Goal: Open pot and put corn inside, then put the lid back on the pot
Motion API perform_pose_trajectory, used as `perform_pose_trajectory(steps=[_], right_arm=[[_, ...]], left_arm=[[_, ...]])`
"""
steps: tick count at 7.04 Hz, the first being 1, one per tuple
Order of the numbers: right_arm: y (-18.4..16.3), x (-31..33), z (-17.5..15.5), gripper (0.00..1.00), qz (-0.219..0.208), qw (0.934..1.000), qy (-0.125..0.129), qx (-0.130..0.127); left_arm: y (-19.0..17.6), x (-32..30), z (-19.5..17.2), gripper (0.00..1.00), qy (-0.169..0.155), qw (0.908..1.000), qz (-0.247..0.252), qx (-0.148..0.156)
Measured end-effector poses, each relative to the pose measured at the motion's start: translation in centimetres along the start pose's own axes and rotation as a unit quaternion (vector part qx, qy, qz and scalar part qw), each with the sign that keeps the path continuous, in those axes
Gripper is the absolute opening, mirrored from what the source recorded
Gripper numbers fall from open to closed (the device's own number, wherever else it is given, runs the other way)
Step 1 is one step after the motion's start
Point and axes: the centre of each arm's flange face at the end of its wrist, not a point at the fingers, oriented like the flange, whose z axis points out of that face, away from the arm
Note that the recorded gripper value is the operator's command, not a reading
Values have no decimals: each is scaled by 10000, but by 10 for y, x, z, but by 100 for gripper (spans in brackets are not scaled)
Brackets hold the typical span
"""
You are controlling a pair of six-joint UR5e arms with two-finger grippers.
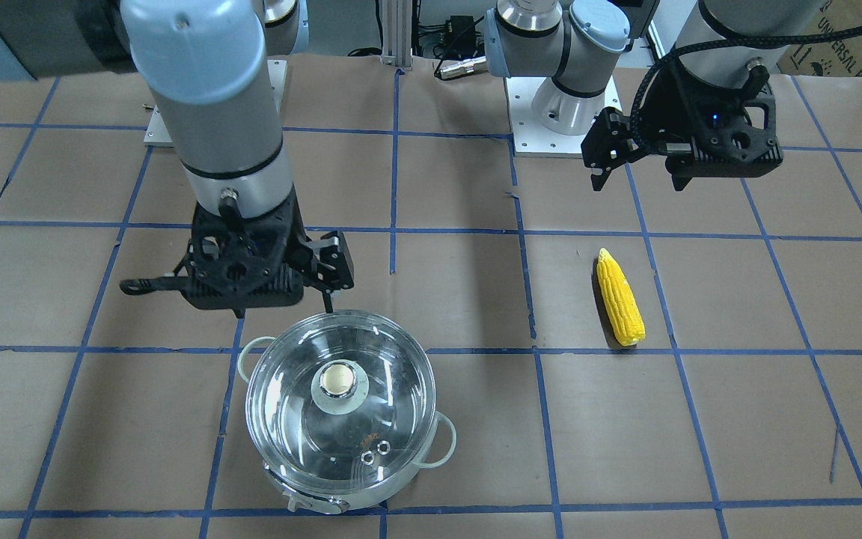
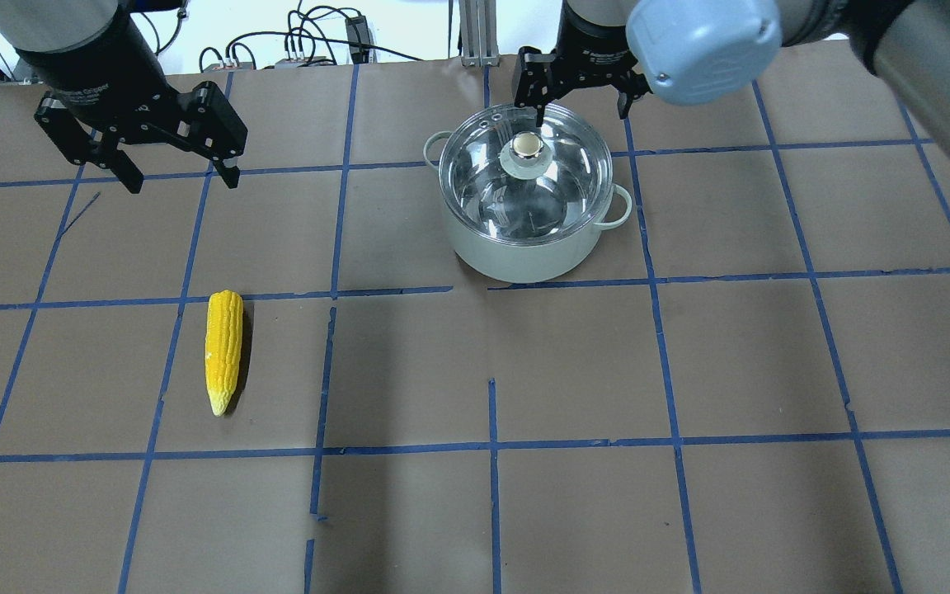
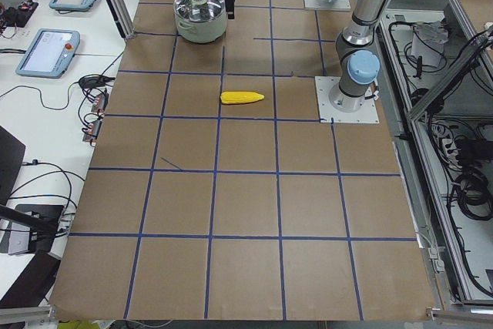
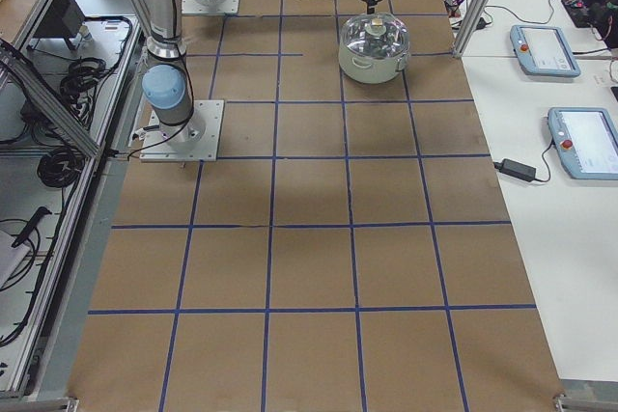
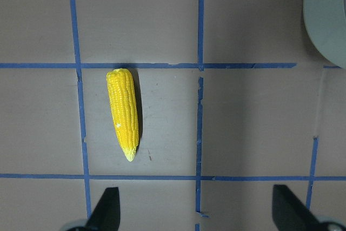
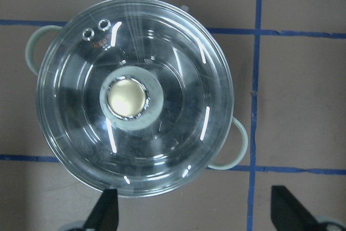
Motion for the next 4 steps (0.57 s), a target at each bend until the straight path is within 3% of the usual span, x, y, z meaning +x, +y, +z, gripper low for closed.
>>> perform_pose_trajectory(steps=[4], right_arm=[[-35,-34,79,98,-219,9994,34,-263]], left_arm=[[-1,0,0,100,4,10000,5,-1]])
